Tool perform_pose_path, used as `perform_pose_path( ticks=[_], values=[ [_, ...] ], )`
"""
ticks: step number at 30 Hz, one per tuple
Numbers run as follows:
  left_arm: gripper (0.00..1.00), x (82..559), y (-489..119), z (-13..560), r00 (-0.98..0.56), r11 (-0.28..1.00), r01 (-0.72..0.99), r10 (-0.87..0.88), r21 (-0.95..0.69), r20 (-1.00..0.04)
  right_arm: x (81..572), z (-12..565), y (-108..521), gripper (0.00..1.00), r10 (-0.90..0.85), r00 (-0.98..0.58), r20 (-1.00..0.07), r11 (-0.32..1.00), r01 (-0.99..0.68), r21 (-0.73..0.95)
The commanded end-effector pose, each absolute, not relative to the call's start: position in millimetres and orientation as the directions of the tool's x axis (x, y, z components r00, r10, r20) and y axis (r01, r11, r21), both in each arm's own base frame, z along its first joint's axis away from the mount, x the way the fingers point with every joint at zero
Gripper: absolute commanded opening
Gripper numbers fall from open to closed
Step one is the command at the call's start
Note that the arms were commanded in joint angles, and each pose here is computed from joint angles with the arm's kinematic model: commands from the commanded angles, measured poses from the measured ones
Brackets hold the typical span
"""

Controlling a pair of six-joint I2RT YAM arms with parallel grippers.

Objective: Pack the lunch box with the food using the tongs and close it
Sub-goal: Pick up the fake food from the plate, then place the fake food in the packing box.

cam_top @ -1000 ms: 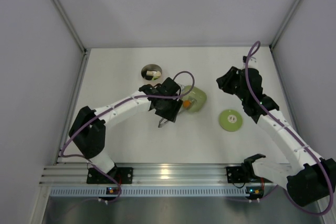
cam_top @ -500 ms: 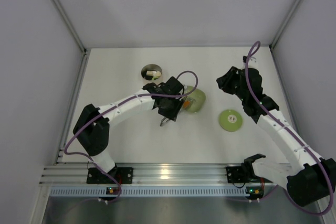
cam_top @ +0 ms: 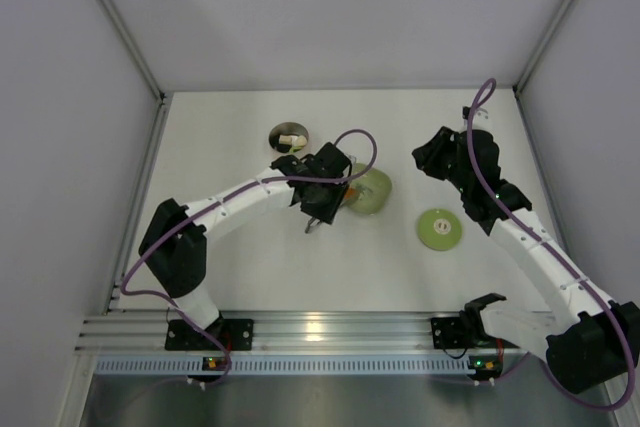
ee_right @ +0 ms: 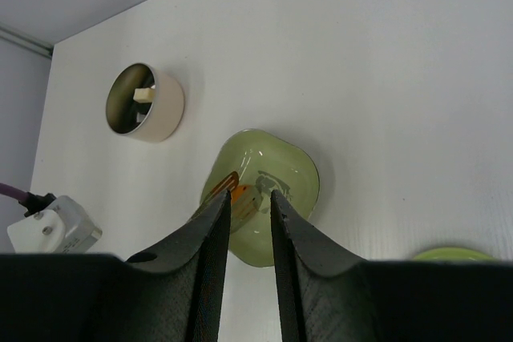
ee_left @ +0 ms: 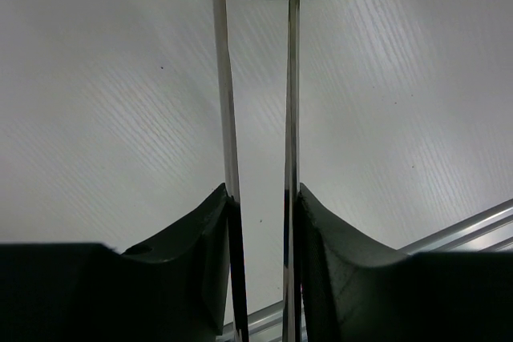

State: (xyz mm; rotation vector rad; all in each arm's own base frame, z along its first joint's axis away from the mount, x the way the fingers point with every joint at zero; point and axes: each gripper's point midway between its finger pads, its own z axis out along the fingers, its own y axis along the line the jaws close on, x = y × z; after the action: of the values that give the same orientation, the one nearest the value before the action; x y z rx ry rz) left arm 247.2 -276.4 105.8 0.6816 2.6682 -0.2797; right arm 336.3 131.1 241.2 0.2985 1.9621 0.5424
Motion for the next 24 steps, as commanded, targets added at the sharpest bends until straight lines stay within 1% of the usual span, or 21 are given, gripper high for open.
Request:
perform_pose_path(
  ticks=[1,9,15,18,20,21,24],
  values=[
    [0.39,268,-292,154,-0.761,0.867,0.483,0.346,-0.124,-0.549,334,250,135,0.26,0.431,-0.418,-0.8,0.866,-0.057,0.497],
    [0.39,280,-303,180,-0.733,0.864,0.481,0.302,-0.15,-0.61,333,252,134,0.26,0.43,-0.414,-0.803,0.867,-0.058,0.494],
    [0.4,290,-301,196,-0.713,0.881,0.453,0.265,-0.137,-0.649,333,252,135,0.26,0.431,-0.415,-0.802,0.867,-0.058,0.496],
    [0.41,300,-294,207,-0.702,0.9,0.415,0.225,-0.131,-0.676,334,254,136,0.26,0.43,-0.415,-0.802,0.866,-0.064,0.497],
    [0.41,312,-283,211,-0.714,0.918,0.367,0.173,-0.152,-0.679,334,254,136,0.26,0.428,-0.415,-0.803,0.866,-0.066,0.496],
    [0.41,326,-267,218,-0.716,0.933,0.314,0.109,-0.179,-0.689,334,255,136,0.26,0.424,-0.416,-0.805,0.868,-0.069,0.493],
    [0.41,341,-249,222,-0.716,0.947,0.256,0.049,-0.195,-0.697,334,256,137,0.26,0.422,-0.417,-0.805,0.868,-0.072,0.492]
  ],
)
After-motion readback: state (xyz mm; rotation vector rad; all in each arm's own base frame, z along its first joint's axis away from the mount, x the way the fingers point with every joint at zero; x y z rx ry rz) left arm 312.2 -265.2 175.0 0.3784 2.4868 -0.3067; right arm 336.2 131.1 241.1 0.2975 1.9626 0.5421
